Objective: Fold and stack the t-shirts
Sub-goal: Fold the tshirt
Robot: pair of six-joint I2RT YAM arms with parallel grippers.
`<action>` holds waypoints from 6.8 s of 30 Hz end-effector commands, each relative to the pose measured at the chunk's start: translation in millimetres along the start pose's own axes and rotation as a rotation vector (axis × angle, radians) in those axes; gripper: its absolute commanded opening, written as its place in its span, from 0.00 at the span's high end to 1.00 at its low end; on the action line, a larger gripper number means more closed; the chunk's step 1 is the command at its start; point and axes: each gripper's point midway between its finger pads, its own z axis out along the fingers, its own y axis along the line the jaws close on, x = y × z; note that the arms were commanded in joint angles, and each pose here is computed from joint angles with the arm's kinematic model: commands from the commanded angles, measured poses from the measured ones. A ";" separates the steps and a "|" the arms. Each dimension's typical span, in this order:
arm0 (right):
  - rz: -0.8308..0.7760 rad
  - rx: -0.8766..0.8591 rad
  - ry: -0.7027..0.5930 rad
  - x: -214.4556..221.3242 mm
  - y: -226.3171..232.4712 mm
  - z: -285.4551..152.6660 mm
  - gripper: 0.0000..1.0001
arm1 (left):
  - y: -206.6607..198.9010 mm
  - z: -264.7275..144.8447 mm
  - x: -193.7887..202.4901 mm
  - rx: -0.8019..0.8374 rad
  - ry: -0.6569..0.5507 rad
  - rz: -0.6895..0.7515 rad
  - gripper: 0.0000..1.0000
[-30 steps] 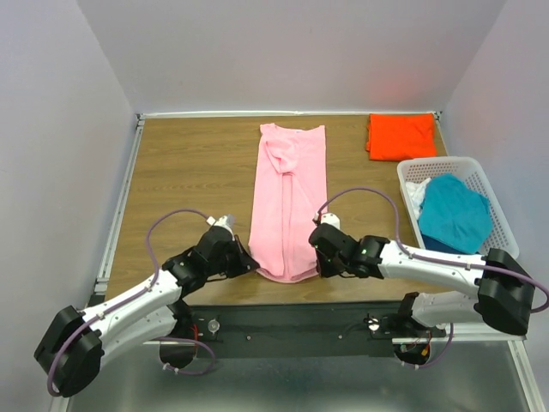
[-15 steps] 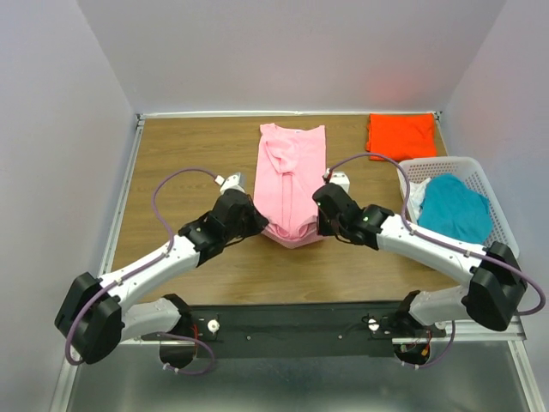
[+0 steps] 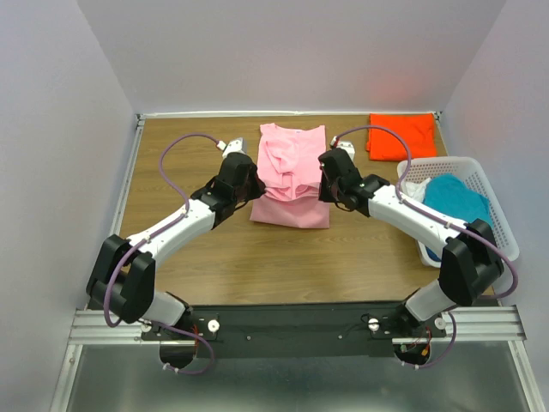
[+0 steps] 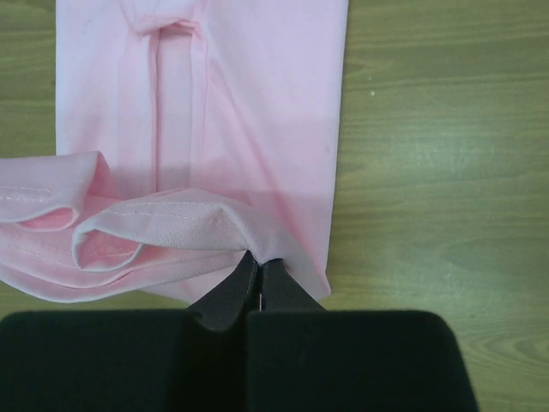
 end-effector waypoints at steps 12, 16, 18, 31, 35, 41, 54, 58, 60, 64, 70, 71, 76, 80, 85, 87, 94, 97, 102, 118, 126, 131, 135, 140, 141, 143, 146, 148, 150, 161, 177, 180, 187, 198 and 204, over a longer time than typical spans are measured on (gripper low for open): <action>-0.025 -0.036 0.005 -45.7 0.9 46.4 0.99 | -6.2 56.4 -57.3 0.004 -0.046 0.114 1.00; -0.011 -0.030 0.012 -52.8 -5.5 59.3 0.99 | -0.4 69.8 -66.6 -0.013 -0.045 0.120 1.00; -0.002 -0.033 0.021 -55.5 -7.4 68.4 0.99 | -0.2 78.6 -70.6 -0.007 -0.039 0.133 1.00; -0.032 -0.065 0.056 -63.4 -6.2 111.1 0.99 | 23.4 124.9 -75.5 -0.041 0.014 0.130 1.00; -0.035 -0.076 0.074 -62.8 -4.7 128.6 0.99 | 34.0 136.6 -71.4 -0.061 0.030 0.127 1.00; -0.016 -0.058 0.087 -60.2 -9.9 141.4 0.99 | 41.0 148.4 -73.1 -0.074 0.035 0.130 1.00; -0.064 -0.043 0.098 -59.8 -15.9 174.1 0.75 | 51.1 166.2 -75.2 -0.087 0.043 0.082 0.38; -0.075 -0.044 0.055 -79.1 -13.3 169.3 0.61 | 35.7 156.5 -101.9 -0.072 -0.017 0.091 0.13; -0.079 -0.070 0.023 -93.7 -7.7 156.0 0.46 | 31.8 148.8 -111.1 -0.075 -0.044 0.091 0.09; -0.070 -0.155 0.015 -99.4 4.8 127.9 0.35 | 20.5 117.7 -112.2 -0.071 -0.081 0.090 0.08; -0.013 -0.376 0.109 -60.3 35.1 104.6 0.00 | -3.8 97.7 -67.2 0.073 -0.008 0.097 0.08; -0.006 -0.390 0.114 -57.0 36.8 104.1 0.00 | -2.8 97.8 -59.0 0.087 0.011 0.091 0.08; 0.004 -0.425 0.122 -57.1 46.0 117.5 0.00 | 11.8 102.9 -18.8 0.114 0.091 0.072 0.08; -0.001 -0.425 0.120 -62.1 50.7 140.1 0.00 | 25.3 104.3 9.5 0.115 0.146 0.058 0.08; -0.010 -0.300 0.104 -60.3 31.1 184.5 0.00 | 56.6 104.7 52.1 0.052 0.233 0.044 0.08; -0.002 -0.263 0.102 -58.7 24.0 197.9 0.00 | 63.0 104.1 59.3 0.037 0.244 0.040 0.08; 0.013 -0.203 0.131 -43.1 4.6 222.6 0.00 | 77.7 84.6 83.1 0.015 0.286 0.022 0.08; 0.015 -0.214 0.146 -38.1 5.5 216.1 0.00 | 80.5 73.8 81.6 0.003 0.267 0.019 0.08; -0.001 -0.192 0.136 -38.7 -2.5 195.7 0.00 | 81.4 56.4 87.4 0.000 0.255 0.008 0.08; 0.076 -0.270 -0.018 -77.8 -2.4 59.8 0.00 | 53.4 -9.3 31.8 -0.016 0.006 0.007 0.02; 0.208 -0.208 0.045 13.5 -41.5 30.5 0.00 | 94.1 -8.8 42.6 -0.096 -0.004 -0.033 0.02; 0.240 -0.252 0.042 27.8 -39.2 26.4 0.00 | 100.9 12.6 55.3 -0.094 0.052 -0.053 0.04; 0.239 -0.246 0.085 41.0 -40.2 34.9 0.01 | 108.4 28.4 60.4 -0.107 0.077 -0.073 0.21; 0.229 -0.236 0.122 52.9 -41.9 45.0 0.08 | 111.9 47.0 70.3 -0.105 0.133 -0.083 0.39; 0.225 -0.234 0.130 55.9 -42.7 46.2 0.10 | 114.2 49.6 73.3 -0.109 0.145 -0.086 0.47; 0.226 -0.236 0.139 59.1 -42.7 46.3 0.12 | 110.7 51.2 72.1 -0.093 0.150 -0.085 0.53; 0.234 -0.230 0.152 64.4 -44.1 47.9 0.14 | 110.6 51.7 75.5 -0.083 0.157 -0.083 0.63; 0.243 -0.225 0.165 69.0 -44.8 50.0 0.16 | 111.2 52.7 77.6 -0.082 0.164 -0.080 0.72; 0.250 -0.226 0.175 72.0 -44.3 51.5 0.20 | 111.3 53.8 80.8 -0.073 0.170 -0.080 0.81; 0.278 -0.259 0.204 78.1 -35.0 69.4 0.45 | 118.9 60.6 97.6 -0.076 0.212 -0.085 1.00; 0.232 -0.149 0.209 90.1 -55.1 93.1 0.66 | 121.6 57.3 99.9 -0.087 0.210 -0.093 1.00; 0.229 -0.115 0.191 87.6 -61.1 92.5 0.66 | 123.5 55.9 99.4 -0.099 0.205 -0.087 1.00; 0.182 -0.200 0.228 91.4 -48.1 89.4 0.91 | 120.1 52.9 92.1 -0.093 0.184 -0.091 1.00; 0.135 -0.432 0.210 86.1 -15.2 22.5 0.99 | 103.7 6.9 76.4 -0.020 0.081 -0.103 1.00; 0.077 -0.485 0.283 105.6 -1.4 -32.7 0.99 | 91.8 -40.1 70.9 0.034 -0.007 -0.134 1.00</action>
